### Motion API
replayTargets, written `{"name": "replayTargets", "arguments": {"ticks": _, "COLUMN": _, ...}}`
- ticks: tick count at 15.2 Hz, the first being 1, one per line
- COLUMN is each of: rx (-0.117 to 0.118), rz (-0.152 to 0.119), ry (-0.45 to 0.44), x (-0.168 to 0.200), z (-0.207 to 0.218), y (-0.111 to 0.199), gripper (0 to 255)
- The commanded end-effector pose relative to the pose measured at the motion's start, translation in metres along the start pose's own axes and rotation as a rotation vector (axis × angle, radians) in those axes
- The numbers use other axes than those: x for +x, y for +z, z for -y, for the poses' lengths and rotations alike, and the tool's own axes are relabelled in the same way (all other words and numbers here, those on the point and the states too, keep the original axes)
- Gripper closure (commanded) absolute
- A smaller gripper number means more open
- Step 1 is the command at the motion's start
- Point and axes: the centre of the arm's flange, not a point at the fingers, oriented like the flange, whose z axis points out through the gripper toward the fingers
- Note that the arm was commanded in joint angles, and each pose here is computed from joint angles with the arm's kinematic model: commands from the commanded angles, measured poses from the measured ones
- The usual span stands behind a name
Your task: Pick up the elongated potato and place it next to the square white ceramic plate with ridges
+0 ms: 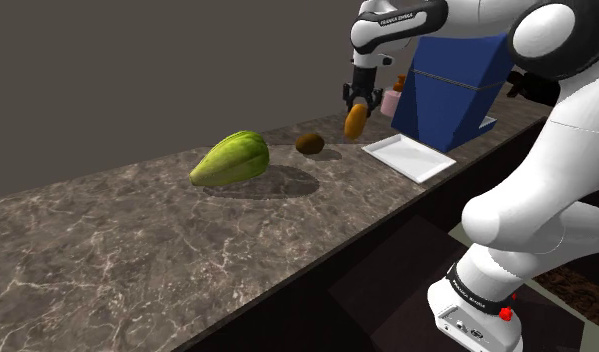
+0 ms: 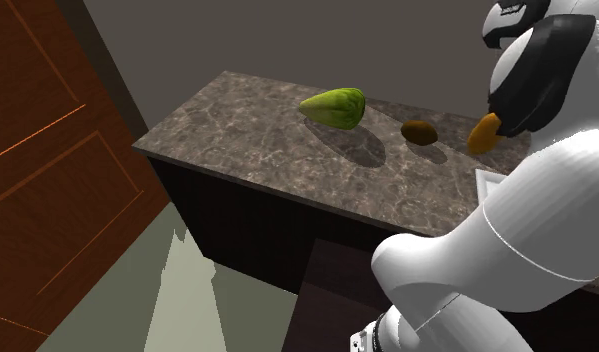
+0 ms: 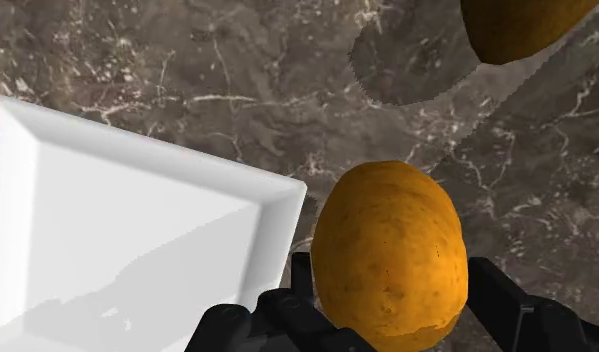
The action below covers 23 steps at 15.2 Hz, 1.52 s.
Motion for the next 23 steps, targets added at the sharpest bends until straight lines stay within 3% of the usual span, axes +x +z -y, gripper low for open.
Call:
{"name": "replayTargets", "arguments": {"ticks": 1, "rx": 0.000, "rz": -0.001, "ry": 0.000, "x": 0.026, "z": 0.006, "y": 0.002, "gripper": 255}}
{"name": "replayTargets", "arguments": {"ticks": 14, "rx": 0.000, "rz": -0.001, "ry": 0.000, "x": 0.188, "z": 0.050, "y": 0.013, "gripper": 255}}
{"name": "replayTargets", "arguments": {"ticks": 23, "rx": 0.000, "rz": -0.001, "ry": 0.000, "x": 0.188, "z": 0.055, "y": 0.060, "gripper": 255}}
